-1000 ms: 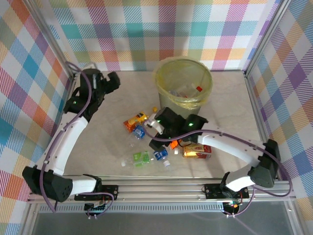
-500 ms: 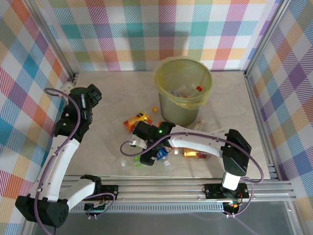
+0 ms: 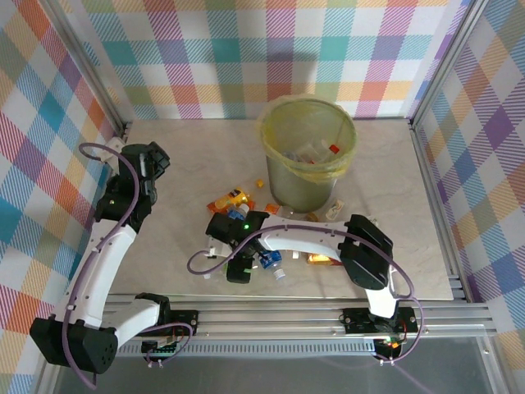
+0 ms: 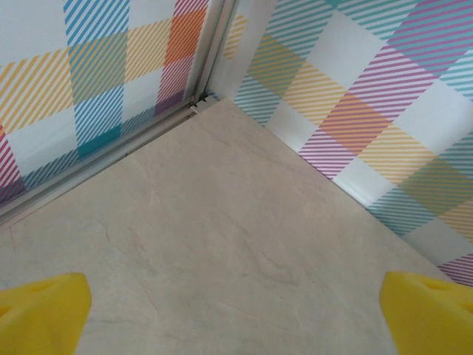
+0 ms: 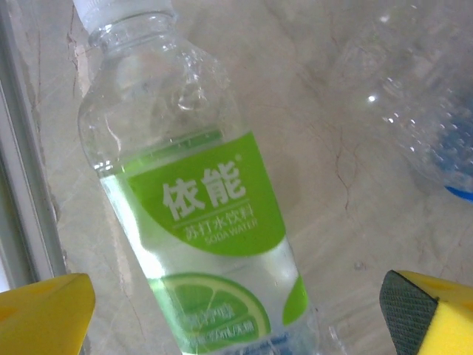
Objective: Put the plastic bottles in the bin
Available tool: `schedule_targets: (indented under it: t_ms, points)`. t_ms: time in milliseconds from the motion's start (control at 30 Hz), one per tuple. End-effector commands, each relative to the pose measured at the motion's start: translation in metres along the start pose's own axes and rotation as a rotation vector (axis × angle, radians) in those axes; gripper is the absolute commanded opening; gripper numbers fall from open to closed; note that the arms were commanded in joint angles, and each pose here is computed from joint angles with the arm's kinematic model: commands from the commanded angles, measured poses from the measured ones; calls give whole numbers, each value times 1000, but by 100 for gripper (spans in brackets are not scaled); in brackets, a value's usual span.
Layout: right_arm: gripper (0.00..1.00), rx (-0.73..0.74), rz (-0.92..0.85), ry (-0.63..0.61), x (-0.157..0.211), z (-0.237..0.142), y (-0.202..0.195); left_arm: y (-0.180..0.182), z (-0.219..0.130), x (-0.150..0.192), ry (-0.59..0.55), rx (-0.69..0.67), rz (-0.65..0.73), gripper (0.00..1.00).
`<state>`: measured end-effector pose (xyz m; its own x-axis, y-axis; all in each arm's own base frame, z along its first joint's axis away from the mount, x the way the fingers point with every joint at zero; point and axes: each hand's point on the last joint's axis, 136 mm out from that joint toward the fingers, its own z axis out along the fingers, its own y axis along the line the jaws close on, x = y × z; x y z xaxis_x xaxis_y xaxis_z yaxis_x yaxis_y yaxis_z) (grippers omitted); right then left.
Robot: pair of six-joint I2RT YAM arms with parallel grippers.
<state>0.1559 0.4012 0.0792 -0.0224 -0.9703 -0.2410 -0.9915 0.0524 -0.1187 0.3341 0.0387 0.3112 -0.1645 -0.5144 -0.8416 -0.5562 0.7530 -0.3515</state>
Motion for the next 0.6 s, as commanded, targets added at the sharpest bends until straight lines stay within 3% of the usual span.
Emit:
schedule_targets:
  t_ms: [0, 567]
  points:
    - [100, -12, -52, 7, -6, 5, 3, 11, 2, -1, -3, -45, -4, 100]
    - [97, -85, -85, 31, -7, 37, 15, 14, 11, 6, 28, -57, -5, 100]
